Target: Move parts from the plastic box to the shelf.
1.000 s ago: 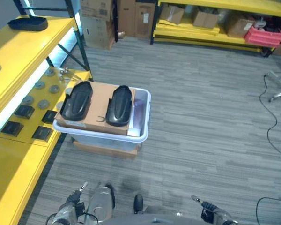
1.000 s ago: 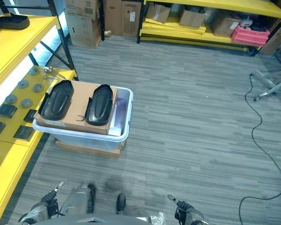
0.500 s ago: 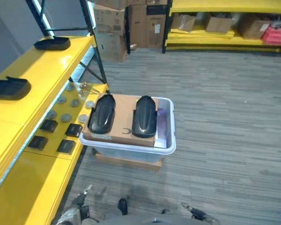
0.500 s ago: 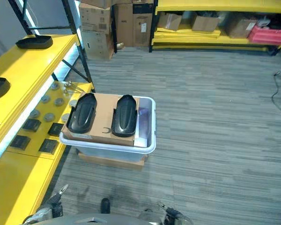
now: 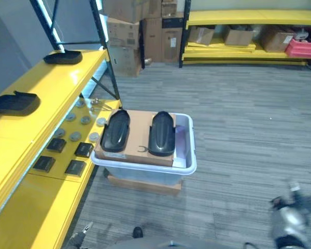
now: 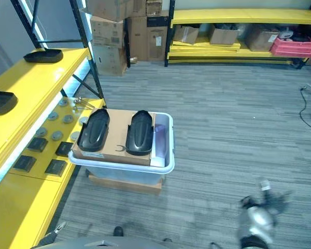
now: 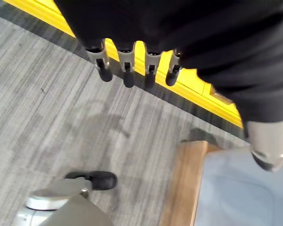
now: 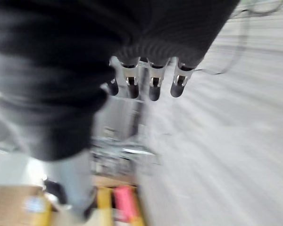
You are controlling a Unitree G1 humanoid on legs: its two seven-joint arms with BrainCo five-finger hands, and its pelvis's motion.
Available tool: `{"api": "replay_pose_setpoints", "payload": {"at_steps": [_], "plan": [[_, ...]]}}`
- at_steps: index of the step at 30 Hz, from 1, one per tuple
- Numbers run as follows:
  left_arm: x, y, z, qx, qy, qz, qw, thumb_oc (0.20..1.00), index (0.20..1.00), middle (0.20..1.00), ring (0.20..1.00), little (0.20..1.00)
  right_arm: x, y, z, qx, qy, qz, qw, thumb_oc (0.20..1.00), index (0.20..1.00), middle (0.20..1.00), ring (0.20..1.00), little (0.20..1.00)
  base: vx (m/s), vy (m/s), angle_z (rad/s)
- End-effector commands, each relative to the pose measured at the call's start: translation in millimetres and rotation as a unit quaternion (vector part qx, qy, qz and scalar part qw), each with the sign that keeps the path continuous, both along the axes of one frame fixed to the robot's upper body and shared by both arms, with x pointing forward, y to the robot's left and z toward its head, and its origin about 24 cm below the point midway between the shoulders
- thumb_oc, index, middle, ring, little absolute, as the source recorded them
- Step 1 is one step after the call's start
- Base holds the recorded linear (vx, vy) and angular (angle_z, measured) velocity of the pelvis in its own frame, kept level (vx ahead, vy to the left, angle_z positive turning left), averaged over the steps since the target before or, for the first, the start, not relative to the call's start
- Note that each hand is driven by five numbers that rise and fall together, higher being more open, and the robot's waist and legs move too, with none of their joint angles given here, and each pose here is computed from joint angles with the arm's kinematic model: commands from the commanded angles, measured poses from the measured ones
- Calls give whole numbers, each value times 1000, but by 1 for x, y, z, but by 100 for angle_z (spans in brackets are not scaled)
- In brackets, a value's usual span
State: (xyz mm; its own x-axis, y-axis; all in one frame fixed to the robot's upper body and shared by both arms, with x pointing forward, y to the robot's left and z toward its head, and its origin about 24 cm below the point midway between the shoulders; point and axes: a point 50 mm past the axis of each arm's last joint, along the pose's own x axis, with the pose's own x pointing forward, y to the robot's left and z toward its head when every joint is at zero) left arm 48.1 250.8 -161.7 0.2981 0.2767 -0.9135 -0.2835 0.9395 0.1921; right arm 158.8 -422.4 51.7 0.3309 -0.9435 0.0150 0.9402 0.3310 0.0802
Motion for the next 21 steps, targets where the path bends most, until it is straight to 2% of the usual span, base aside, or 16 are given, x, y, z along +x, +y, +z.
{"api": "replay_pose_setpoints", "payload": {"at_steps": [1, 5, 9, 14, 19, 21], "plan": [[28, 5, 4, 7, -32, 11, 999, 1000, 1000, 1000, 1000, 1000, 21, 12, 46, -145, -51, 13, 988, 1000, 1000, 1000, 1000, 1000, 22, 39, -11], [21, 5, 3, 10, -24, 41, 999, 1000, 1000, 1000, 1000, 1000, 41, 39, 86, -206, -66, 105, 971, 1000, 1000, 1000, 1000, 1000, 49, 53, -18], [10, 2, 0, 6, -15, 42, 999, 1000, 1000, 1000, 1000, 1000, 68, 53, 69, -153, -19, 196, 968, 1000, 1000, 1000, 1000, 1000, 70, 45, -3], [20, 2, 3, -5, -36, 12, 999, 1000, 1000, 1000, 1000, 1000, 100, 51, 58, -110, 2, 201, 973, 1000, 1000, 1000, 1000, 1000, -78, 53, 15], [54, 6, 11, -16, -74, -22, 997, 1000, 1000, 1000, 1000, 1000, 141, 39, 107, -123, -39, 188, 974, 1000, 1000, 1000, 1000, 1000, -244, 54, 47], [55, 7, 12, -18, -74, -29, 997, 1000, 1000, 1000, 1000, 1000, 151, 39, 122, -124, -50, 181, 974, 1000, 1000, 1000, 1000, 1000, -136, 49, 30]]}}
